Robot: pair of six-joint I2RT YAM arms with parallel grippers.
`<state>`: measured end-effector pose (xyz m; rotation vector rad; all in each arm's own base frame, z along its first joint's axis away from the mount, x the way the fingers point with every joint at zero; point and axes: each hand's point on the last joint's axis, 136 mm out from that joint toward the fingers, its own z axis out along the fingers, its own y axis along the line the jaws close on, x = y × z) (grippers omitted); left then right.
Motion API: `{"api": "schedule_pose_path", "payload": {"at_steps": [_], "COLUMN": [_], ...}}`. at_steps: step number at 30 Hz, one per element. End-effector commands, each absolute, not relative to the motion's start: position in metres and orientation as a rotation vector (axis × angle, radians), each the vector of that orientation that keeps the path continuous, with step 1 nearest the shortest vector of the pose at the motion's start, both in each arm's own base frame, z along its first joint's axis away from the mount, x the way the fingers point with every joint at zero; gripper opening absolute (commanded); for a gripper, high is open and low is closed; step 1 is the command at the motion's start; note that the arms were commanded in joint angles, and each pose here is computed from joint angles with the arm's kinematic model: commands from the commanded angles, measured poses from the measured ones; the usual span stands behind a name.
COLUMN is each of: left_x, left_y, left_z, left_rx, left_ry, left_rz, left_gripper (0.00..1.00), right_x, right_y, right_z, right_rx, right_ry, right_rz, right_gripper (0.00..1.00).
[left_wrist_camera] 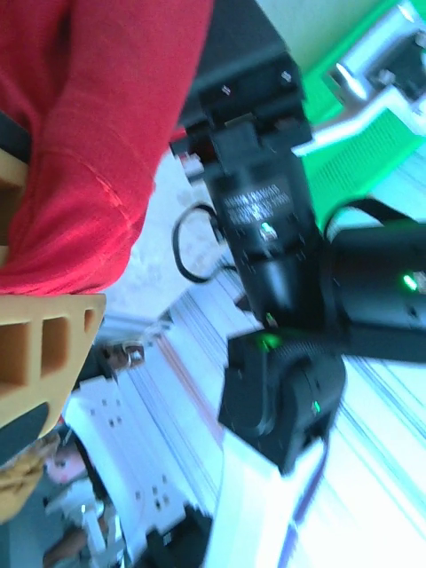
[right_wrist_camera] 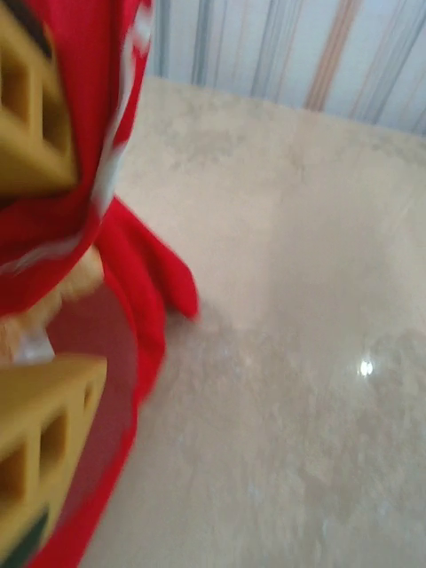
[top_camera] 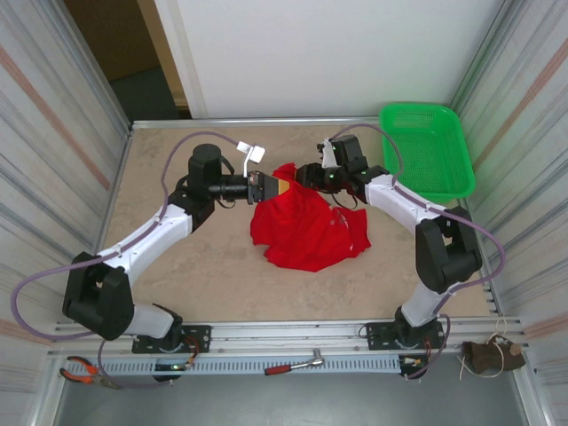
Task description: Fold the inside-out t-shirt
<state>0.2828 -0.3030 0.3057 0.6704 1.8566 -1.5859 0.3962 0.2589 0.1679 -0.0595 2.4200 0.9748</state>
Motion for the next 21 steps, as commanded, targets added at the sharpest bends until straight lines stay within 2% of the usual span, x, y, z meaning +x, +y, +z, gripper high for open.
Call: {"api": "schedule_pose_path", "payload": {"at_steps": [1,6,9,11,13,21], "left_x": [0.258,0.265,0.267,0.267,0.268,0.272], "left_y": [-0.303,-0.3,-0.299,-0.299,-0.299,-0.3], "left_z": [0.366,0.368,0.368,0.37,0.372,0.376], "left_rx": [0.839,0.8,0.797,0.797,0.795,0.781], "left_ry": [1.611,1.608,1.606,1.601,1.598,1.598], "left_rz": [-1.695,-1.7,-1.699,-1.7,-1.699,-1.7], "left_gripper": [0.0,0.0,0.0,0.0,0.0,0.0], "right_x": [0.376,0.32,0.296,0.284,0.277,0.276], "right_y": [0.215,0.181,0.189,0.203,0.216,0.253], "right_z": [0.175,0.225,0.258,0.275,0.281,0.26], "right_rx": [0.056,0.061,-0.024,-0.117,-0.186,-0.286], "right_ry": [2.427,2.307,2.215,2.163,2.139,2.169], "right_rz": [0.794,0.711,0.786,0.862,0.903,0.96], "right_gripper": [0.58,0.64,0.61,0.63,0.66,0.64]}}
